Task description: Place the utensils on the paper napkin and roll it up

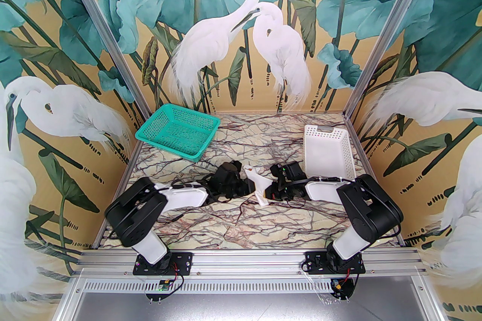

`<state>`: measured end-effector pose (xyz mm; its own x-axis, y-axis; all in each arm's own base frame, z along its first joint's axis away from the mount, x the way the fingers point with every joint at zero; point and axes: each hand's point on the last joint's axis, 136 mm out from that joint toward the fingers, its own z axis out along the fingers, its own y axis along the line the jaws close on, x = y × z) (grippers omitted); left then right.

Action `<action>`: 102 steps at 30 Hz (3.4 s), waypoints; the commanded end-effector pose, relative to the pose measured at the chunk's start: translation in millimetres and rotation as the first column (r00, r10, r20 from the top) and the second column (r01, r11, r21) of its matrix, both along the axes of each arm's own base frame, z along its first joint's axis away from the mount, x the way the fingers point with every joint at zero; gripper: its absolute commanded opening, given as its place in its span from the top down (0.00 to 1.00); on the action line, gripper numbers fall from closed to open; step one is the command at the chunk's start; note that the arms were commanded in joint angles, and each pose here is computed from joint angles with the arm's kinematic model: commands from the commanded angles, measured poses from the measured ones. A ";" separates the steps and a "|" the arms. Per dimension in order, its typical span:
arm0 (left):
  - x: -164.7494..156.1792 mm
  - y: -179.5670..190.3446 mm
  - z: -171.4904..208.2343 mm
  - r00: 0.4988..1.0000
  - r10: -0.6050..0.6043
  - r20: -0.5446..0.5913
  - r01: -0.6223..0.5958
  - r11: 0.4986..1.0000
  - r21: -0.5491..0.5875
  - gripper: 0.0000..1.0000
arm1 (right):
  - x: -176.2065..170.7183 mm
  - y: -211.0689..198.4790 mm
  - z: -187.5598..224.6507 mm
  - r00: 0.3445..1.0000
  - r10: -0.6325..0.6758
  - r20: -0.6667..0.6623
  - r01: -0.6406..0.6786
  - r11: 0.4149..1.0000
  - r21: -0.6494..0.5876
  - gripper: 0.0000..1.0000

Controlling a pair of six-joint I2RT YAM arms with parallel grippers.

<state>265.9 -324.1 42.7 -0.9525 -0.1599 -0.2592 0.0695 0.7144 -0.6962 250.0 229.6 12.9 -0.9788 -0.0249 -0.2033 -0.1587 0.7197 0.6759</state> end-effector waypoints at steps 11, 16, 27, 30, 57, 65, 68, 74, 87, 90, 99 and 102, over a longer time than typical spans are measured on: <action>23.0 -15.1 -4.0 0.995 0.101 -0.014 -0.101 0.995 0.010 0.54 | -27.9 -27.5 -36.2 0.990 -0.046 -0.131 0.027 0.990 -0.142 1.00; 23.2 -13.0 -13.2 0.990 0.134 -0.044 -0.129 0.987 0.095 0.53 | -27.7 -27.4 -35.9 0.991 -0.045 -0.129 0.026 0.990 -0.141 1.00; 18.4 9.2 -18.8 0.967 0.248 -0.065 -0.228 0.948 0.222 0.48 | -25.9 -26.1 -35.5 0.992 -0.044 -0.122 0.028 0.991 -0.134 1.00; 19.1 5.6 -18.2 0.966 0.249 -0.073 -0.230 0.951 0.208 0.50 | -25.4 -25.9 -36.7 0.991 -0.044 -0.123 0.028 0.991 -0.133 1.00; 5.2 -36.6 -17.0 0.982 0.130 -0.135 -0.119 0.989 0.087 0.65 | -26.0 -24.7 -38.4 0.991 -0.043 -0.127 0.027 0.992 -0.126 1.00; 7.6 -35.2 -23.1 0.984 0.135 -0.120 -0.123 0.987 0.105 0.75 | -25.0 -23.5 -35.5 0.992 -0.043 -0.121 0.028 0.993 -0.117 1.00; 8.6 -34.2 -22.2 0.987 0.127 -0.101 -0.115 0.987 0.110 0.82 | -23.5 -22.6 -32.0 0.993 -0.041 -0.109 0.029 0.994 -0.109 1.00; 11.5 -29.8 -16.3 0.995 0.100 -0.021 -0.098 0.990 0.102 0.97 | -15.1 -13.3 -13.6 0.997 -0.036 -0.070 0.036 0.999 0.003 1.00; 16.4 -22.7 31.6 0.971 0.067 0.228 -0.062 0.998 -0.029 1.00 | 2.4 -6.9 63.4 0.993 0.001 0.119 -0.036 0.955 0.294 0.48; 16.3 -16.8 51.8 0.943 0.085 0.323 -0.055 0.993 -0.101 1.00 | 5.7 -17.8 79.2 0.984 -0.024 0.178 -0.034 0.947 0.318 0.37; 4.2 -13.4 139.8 0.791 -0.011 0.612 0.153 0.972 -0.180 1.00 | 12.5 -40.1 131.3 0.913 -0.116 0.390 -0.017 0.947 0.319 0.19; -3.5 -13.9 167.5 0.730 -0.059 0.681 0.224 0.962 -0.156 1.00 | 13.3 -42.9 156.7 0.862 -0.157 0.482 -0.022 0.939 0.344 0.14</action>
